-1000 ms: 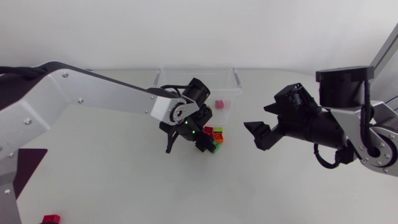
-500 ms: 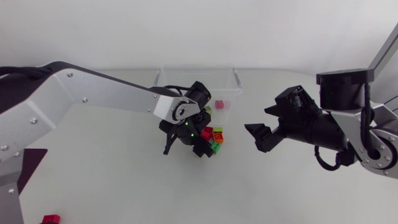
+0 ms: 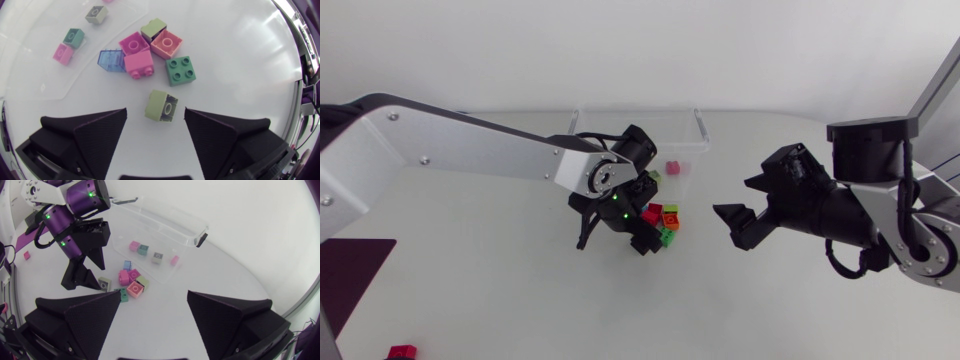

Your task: Pick up the duplo bricks and place them in the container

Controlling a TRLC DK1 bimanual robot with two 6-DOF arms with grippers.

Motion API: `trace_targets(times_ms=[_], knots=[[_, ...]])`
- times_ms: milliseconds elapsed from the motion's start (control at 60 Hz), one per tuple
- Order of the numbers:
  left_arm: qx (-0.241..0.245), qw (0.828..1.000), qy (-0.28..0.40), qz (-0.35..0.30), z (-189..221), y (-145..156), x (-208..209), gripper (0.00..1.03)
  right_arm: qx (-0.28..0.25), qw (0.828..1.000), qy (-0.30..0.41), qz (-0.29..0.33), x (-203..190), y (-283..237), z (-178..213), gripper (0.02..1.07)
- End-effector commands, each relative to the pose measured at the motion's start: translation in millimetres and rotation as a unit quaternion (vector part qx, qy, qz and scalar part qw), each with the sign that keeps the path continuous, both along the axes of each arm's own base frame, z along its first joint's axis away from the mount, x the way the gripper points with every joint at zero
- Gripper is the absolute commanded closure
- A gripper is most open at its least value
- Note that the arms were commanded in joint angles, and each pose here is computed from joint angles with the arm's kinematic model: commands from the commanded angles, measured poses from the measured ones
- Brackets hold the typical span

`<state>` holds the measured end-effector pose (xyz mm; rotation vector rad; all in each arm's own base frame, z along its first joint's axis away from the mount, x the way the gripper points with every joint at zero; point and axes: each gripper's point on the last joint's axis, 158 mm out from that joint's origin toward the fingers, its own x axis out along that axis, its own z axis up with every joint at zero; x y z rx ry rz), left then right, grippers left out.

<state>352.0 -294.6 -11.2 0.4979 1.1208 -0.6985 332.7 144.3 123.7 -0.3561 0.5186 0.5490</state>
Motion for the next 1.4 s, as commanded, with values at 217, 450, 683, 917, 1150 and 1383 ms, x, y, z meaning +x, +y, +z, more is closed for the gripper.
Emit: trace_targets(times_ms=[217, 450, 683, 917, 1150, 1383], knots=[[-0.004, 1.0, 0.015, -0.018, -13, 9, 18, 0.07, -0.001, 1.0, 0.006, 0.003, -10, -2, -10, 0.11], [-0.043, 0.997, 0.048, -0.045, -16, 8, 25, 0.07, 0.0, 1.0, 0.002, 0.004, -11, -2, -7, 0.11], [-0.053, 0.987, 0.111, -0.101, -16, -1, 16, 0.07, 0.001, 1.0, 0.004, 0.004, -11, -2, -8, 0.11], [-0.063, 0.976, 0.168, -0.126, -17, -9, 9, 0.07, 0.0, 1.0, 0.0, 0.004, -10, -5, -6, 0.11], [-0.049, 0.968, 0.203, -0.136, -18, -6, 5, 0.07, -0.001, 1.0, 0.001, 0.005, -11, -6, -7, 0.11], [-0.035, 0.959, 0.239, -0.149, -19, 5, -10, 0.07, 0.001, 1.0, -0.002, 0.005, -11, -6, -4, 0.11]])
